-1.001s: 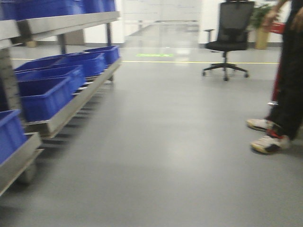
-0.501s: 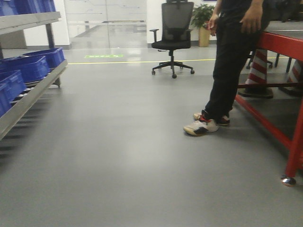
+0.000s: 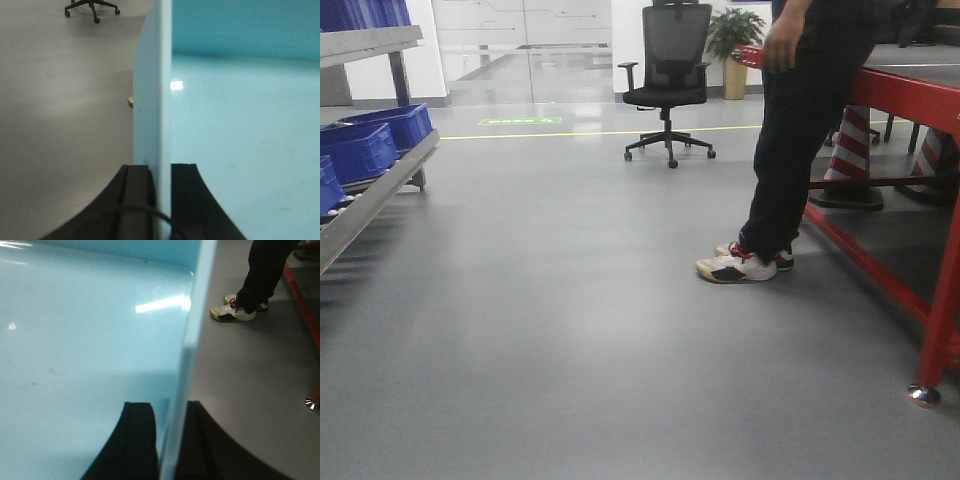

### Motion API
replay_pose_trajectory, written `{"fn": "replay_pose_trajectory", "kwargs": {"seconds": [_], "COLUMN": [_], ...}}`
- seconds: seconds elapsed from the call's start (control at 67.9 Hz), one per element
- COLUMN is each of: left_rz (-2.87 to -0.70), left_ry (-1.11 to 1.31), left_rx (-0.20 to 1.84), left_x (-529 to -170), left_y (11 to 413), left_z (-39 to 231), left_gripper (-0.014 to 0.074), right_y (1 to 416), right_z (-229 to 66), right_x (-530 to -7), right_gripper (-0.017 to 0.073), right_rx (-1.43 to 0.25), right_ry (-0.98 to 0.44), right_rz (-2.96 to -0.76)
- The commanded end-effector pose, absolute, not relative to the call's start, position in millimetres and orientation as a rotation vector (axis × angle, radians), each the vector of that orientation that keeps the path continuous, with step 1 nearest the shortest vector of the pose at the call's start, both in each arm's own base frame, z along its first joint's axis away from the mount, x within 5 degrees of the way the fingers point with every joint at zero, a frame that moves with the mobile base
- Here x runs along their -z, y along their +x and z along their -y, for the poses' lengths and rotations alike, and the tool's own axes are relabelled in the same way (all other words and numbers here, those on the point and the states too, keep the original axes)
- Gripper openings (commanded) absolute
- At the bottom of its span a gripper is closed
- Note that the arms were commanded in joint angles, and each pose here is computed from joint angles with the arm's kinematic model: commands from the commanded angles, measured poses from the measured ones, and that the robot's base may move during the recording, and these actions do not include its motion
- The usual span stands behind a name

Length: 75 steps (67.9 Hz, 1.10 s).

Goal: Move two blue bins to right shelf middle
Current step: 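Drive across the floor past the person, keeping the bin held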

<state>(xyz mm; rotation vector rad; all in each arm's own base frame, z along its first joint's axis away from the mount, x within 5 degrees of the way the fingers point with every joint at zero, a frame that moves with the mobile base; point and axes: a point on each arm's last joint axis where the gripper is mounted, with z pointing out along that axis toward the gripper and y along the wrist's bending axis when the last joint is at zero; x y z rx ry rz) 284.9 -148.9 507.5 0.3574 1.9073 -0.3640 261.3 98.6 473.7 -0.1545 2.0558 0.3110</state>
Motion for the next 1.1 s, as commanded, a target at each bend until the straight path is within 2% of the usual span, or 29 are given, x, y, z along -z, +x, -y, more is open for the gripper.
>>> {"fn": "replay_pose_trajectory", "kwargs": {"seconds": [0.0,1.09], "left_rz": [-1.809,-1.809], "left_ry": [0.331,0.331], "left_rx": [0.431,0.431], "left_x": [-522.8,-522.8], "left_y": [278.4,278.4], "left_z": [149.2,149.2], "left_gripper": [-0.0111,-0.0111], "right_y": [258.1,258.1], "right_z": [-97.6,-97.6], "right_x": [-482.3,-482.3], "right_gripper": [-0.0153,-0.0153], "right_rx": [-0.321,-0.321], "right_ry": [-0.167,-0.167], "right_rz": [-1.998,-1.998]}}
